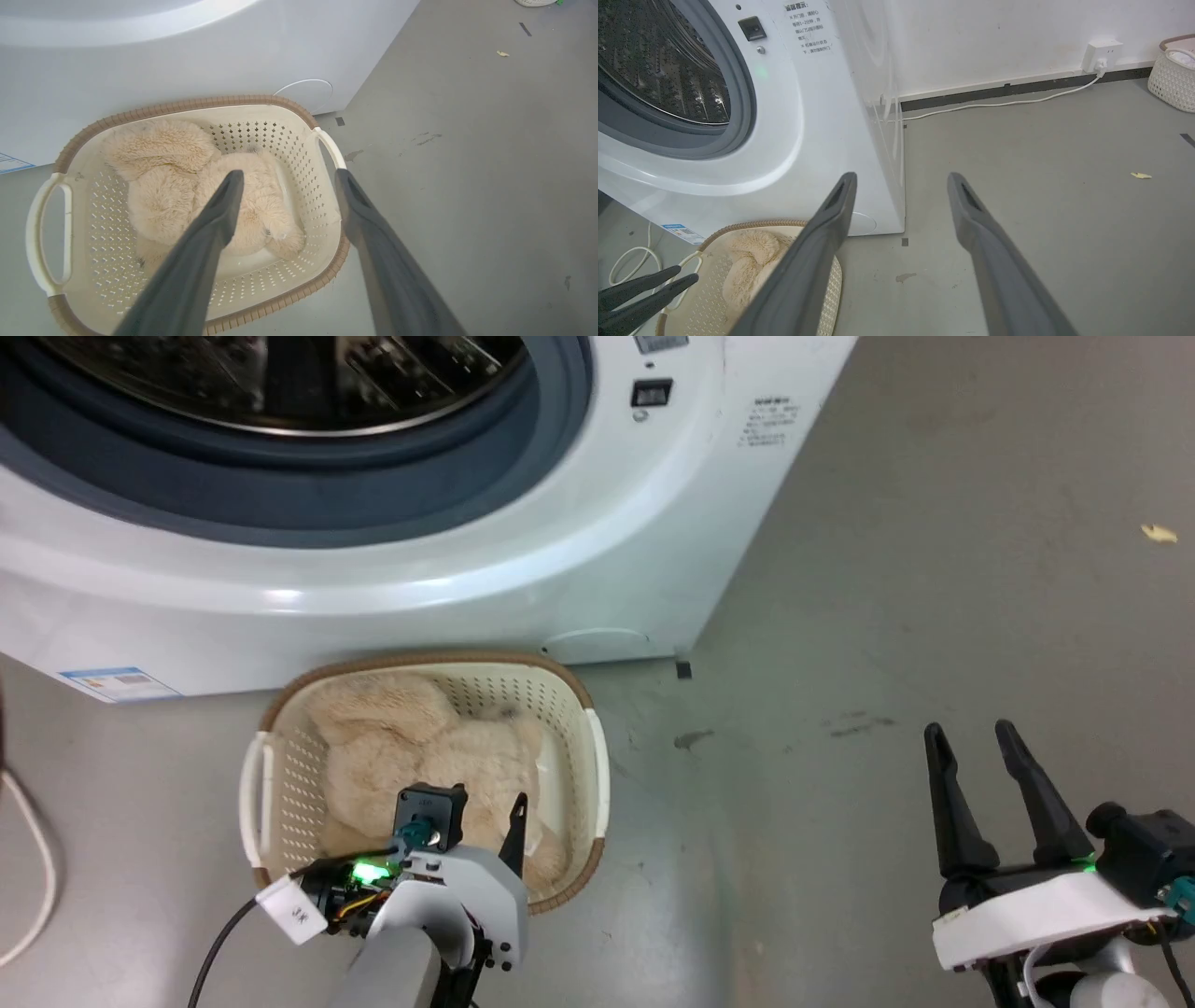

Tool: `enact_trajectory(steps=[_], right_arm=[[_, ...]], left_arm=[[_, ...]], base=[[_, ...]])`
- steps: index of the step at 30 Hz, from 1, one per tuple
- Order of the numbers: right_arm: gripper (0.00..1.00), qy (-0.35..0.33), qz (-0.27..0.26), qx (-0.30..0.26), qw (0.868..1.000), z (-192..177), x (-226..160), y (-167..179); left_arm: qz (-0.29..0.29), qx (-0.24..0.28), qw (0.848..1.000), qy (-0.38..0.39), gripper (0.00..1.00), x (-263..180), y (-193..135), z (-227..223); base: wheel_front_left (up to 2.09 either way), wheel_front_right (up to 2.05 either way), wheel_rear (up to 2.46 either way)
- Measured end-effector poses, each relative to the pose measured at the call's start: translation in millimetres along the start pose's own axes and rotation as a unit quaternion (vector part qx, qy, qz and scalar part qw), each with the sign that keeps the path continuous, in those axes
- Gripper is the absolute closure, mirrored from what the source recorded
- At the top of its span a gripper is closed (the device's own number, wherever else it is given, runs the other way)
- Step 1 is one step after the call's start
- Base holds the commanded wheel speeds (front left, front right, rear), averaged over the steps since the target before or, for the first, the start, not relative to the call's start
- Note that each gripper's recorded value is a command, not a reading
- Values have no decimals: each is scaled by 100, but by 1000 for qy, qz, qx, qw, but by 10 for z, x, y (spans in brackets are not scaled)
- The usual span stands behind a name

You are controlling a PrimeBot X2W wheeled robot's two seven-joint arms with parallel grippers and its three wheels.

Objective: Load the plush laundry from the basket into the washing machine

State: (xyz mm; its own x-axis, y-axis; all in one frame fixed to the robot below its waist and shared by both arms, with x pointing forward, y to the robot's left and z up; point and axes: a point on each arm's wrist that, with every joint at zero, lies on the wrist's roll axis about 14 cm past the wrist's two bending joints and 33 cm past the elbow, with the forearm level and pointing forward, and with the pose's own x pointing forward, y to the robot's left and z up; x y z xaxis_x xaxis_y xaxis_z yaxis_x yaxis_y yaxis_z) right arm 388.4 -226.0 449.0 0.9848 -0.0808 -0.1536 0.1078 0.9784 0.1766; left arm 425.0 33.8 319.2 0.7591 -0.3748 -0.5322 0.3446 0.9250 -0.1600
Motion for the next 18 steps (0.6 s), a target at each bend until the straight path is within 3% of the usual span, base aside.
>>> enact_trajectory(steps=[12, 18], right_arm=[[0, 16, -27, 23, 999, -176, 80, -160], [0, 27, -39, 35, 998, -285, 120, -224]], left_arm=[[-4, -1, 996, 88, 0, 328, 4, -450], [21, -16, 994, 111, 0, 507, 166, -586]], base=[[0, 0, 0], [0, 0, 0]])
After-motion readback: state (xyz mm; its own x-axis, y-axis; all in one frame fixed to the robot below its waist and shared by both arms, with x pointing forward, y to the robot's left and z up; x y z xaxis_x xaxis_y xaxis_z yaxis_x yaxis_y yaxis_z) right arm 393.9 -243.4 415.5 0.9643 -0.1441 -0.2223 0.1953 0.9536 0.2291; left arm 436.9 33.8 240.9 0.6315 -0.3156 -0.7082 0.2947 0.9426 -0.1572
